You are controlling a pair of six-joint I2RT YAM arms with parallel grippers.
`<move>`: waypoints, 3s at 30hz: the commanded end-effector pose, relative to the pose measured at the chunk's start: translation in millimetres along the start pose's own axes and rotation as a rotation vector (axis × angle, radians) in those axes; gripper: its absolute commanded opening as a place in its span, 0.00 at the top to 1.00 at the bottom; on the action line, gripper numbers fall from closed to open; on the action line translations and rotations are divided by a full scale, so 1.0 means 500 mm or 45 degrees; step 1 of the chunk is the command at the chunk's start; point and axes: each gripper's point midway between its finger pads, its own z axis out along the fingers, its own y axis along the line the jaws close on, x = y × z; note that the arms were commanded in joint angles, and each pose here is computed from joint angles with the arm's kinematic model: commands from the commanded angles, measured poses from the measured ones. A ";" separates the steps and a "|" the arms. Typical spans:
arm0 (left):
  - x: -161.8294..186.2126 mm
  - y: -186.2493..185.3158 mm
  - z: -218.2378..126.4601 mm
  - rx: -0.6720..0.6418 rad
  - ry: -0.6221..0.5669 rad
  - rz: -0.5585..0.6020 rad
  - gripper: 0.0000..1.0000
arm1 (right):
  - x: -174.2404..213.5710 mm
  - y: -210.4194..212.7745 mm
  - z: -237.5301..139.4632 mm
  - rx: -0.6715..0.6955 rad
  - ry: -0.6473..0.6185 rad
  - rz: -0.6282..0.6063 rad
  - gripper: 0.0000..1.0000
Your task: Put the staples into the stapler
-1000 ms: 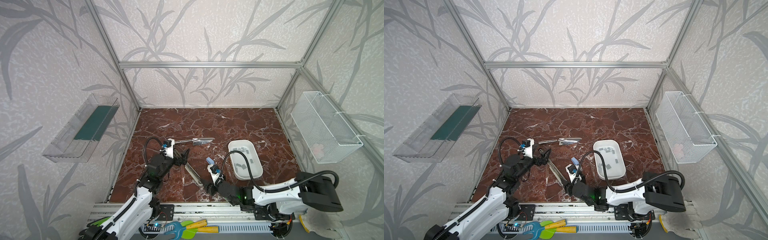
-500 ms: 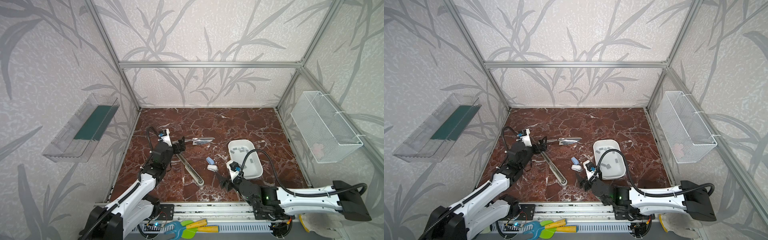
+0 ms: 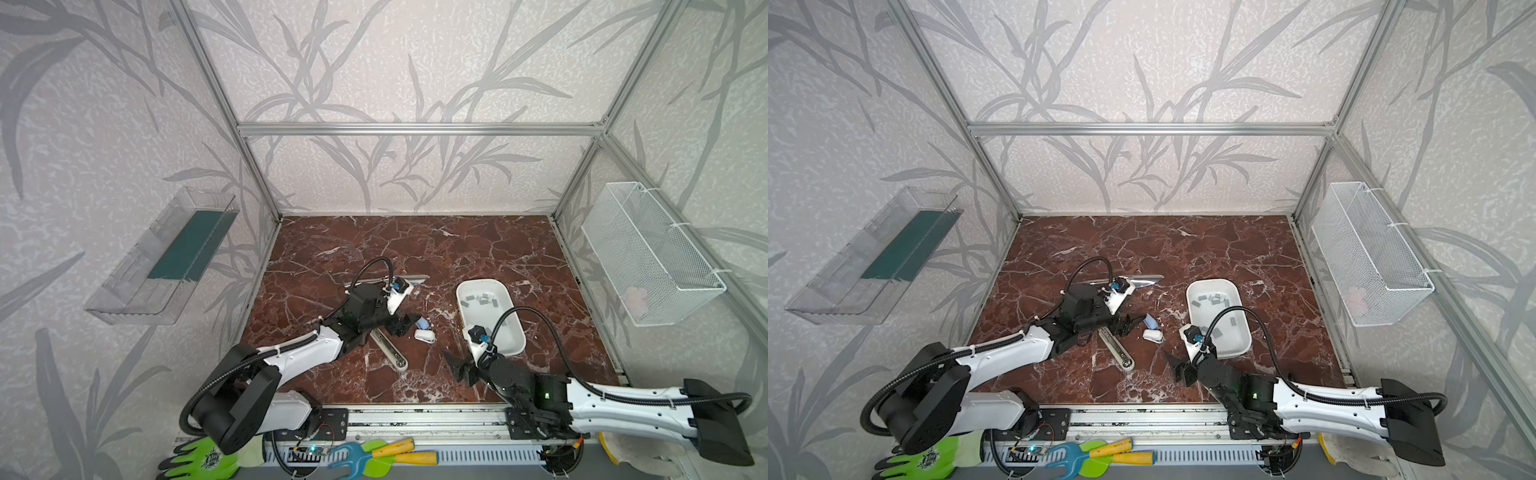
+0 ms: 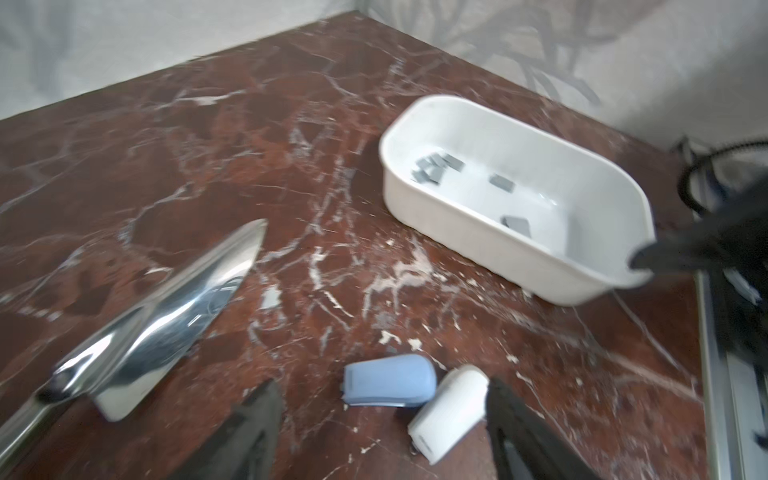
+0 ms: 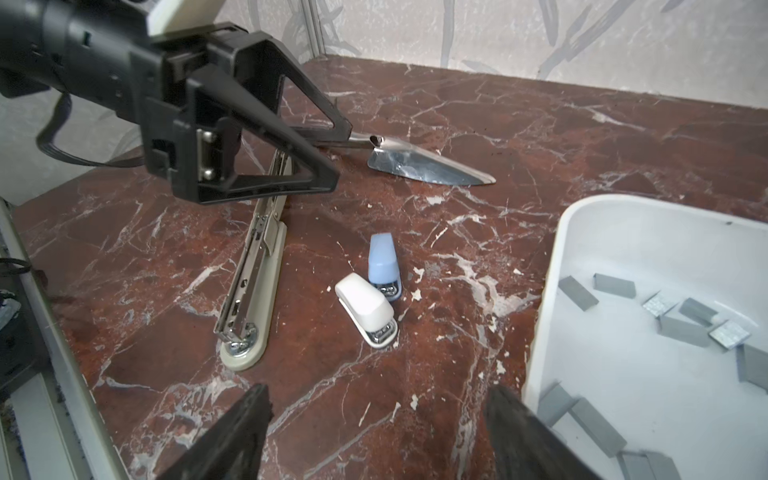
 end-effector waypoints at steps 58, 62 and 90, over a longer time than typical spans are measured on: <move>0.129 -0.108 0.125 0.398 0.550 0.670 0.68 | 0.049 -0.209 0.009 0.588 0.269 0.246 0.37; 0.134 -0.107 0.131 0.401 0.551 0.671 0.65 | 0.048 -0.207 0.010 0.577 0.265 0.250 0.37; 0.003 -0.106 0.028 0.159 0.086 0.634 1.00 | -0.075 0.001 0.080 -0.101 0.195 0.467 0.51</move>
